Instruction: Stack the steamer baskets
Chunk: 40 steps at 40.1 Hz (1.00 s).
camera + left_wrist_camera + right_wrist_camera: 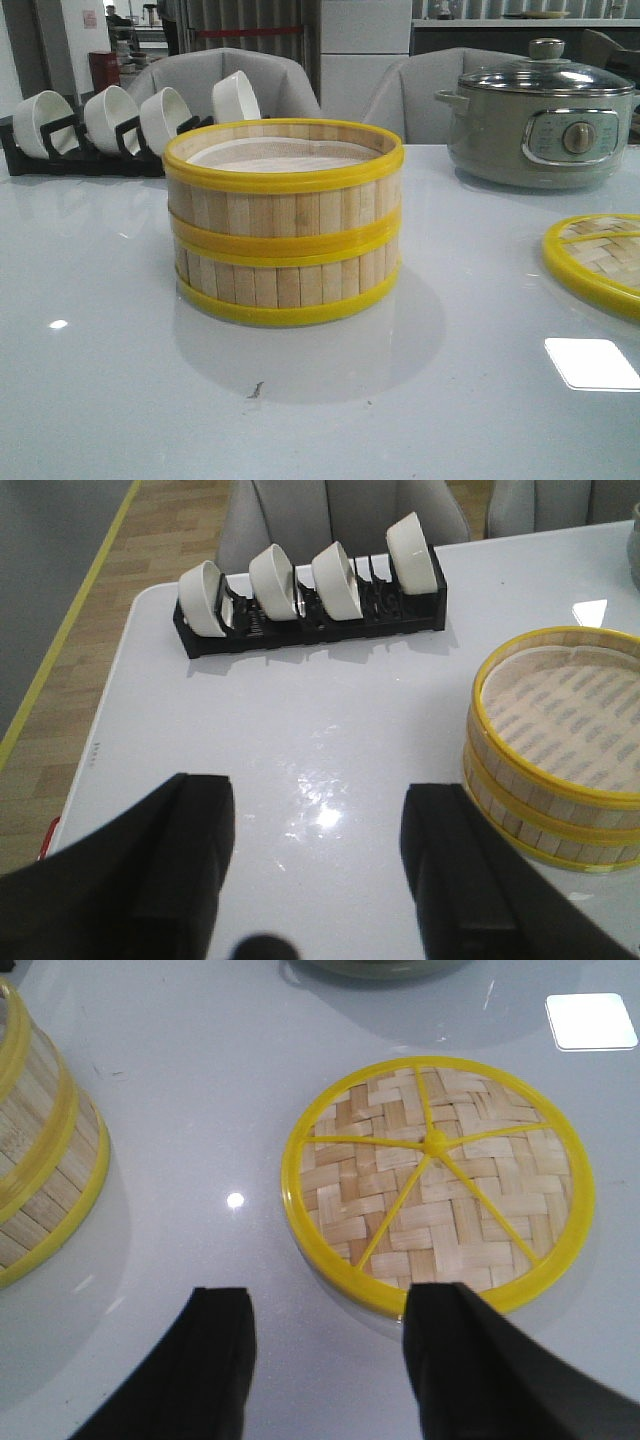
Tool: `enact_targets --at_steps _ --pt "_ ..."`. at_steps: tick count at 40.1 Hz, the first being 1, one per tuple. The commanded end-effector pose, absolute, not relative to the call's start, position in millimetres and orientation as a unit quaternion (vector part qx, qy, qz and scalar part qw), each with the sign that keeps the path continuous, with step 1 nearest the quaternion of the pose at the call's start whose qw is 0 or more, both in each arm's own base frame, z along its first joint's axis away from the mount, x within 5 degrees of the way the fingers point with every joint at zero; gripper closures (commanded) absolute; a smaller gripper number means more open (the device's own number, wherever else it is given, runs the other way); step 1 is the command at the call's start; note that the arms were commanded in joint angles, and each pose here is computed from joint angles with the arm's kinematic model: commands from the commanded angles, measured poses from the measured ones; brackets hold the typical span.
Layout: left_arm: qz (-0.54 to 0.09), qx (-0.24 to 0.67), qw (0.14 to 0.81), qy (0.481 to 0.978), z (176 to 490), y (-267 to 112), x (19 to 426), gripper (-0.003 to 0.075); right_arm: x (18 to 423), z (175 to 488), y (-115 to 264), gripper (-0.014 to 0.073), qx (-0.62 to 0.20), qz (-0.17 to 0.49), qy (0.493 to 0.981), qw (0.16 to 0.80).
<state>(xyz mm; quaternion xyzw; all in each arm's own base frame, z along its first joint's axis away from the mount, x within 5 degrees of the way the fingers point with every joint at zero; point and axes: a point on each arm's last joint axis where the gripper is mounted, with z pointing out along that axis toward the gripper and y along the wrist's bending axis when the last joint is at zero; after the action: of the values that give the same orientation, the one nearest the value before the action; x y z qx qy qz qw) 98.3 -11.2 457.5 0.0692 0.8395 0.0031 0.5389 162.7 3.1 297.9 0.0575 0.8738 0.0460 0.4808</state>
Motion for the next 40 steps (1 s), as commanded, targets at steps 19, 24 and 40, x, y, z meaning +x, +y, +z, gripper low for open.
enact_targets --at_steps 19,24,40 --pt "0.005 0.082 0.551 0.83 414.8 -11.2 93.9 0.0278 167.1 315.2 2.7 0.014 0.053 0.044 0.848 0.525" --pt "0.005 0.094 0.547 0.832 411.0 -13.1 94.8 0.0278 166.8 314.6 2.7 0.014 0.053 0.044 0.85 0.522" --pt "-0.005 0.08 0.551 0.831 411.8 -13.3 95.1 0.0319 166.6 314.2 2.7 0.014 0.053 0.044 0.852 0.519"
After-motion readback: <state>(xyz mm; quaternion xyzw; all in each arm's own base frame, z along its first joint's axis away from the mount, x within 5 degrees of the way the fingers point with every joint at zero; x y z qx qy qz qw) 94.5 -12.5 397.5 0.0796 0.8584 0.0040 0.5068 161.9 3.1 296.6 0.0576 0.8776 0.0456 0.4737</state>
